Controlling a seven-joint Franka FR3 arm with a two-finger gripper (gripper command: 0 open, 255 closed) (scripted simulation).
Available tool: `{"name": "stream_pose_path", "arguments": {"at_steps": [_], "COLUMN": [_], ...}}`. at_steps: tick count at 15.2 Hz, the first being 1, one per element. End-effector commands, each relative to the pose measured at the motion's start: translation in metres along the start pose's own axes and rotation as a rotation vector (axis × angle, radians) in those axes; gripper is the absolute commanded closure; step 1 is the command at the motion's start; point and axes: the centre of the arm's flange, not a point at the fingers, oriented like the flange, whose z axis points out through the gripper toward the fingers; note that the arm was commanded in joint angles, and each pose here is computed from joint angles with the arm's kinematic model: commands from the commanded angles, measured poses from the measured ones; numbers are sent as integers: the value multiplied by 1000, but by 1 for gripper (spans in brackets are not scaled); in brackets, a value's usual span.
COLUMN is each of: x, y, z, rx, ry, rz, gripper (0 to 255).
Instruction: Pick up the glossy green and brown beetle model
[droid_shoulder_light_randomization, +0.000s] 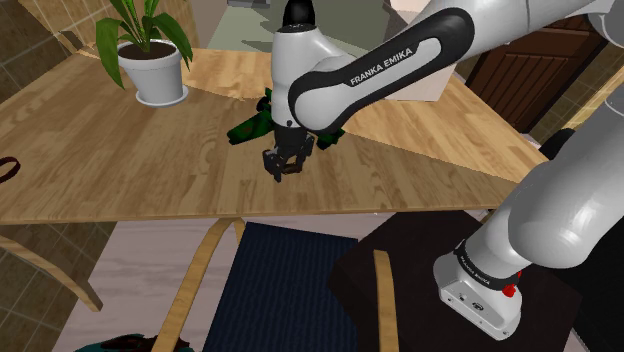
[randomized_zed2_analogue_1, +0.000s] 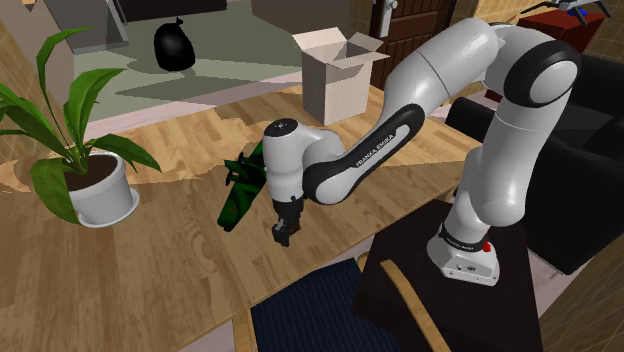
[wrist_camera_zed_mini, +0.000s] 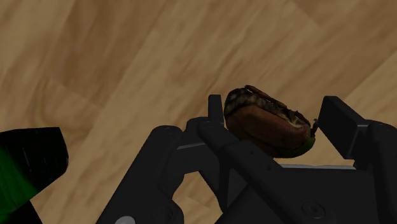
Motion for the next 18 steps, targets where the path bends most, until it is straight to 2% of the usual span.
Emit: {"name": "stream_pose_path", "arguments": {"at_steps": [1, 3, 18], "x": [0, 0, -2], "y": [0, 1, -2], "z": [0, 0, -79], "rx": [0, 0, 0], "ry": [0, 0, 0], "rz": [0, 0, 0], "gripper": [255, 255, 255]}}
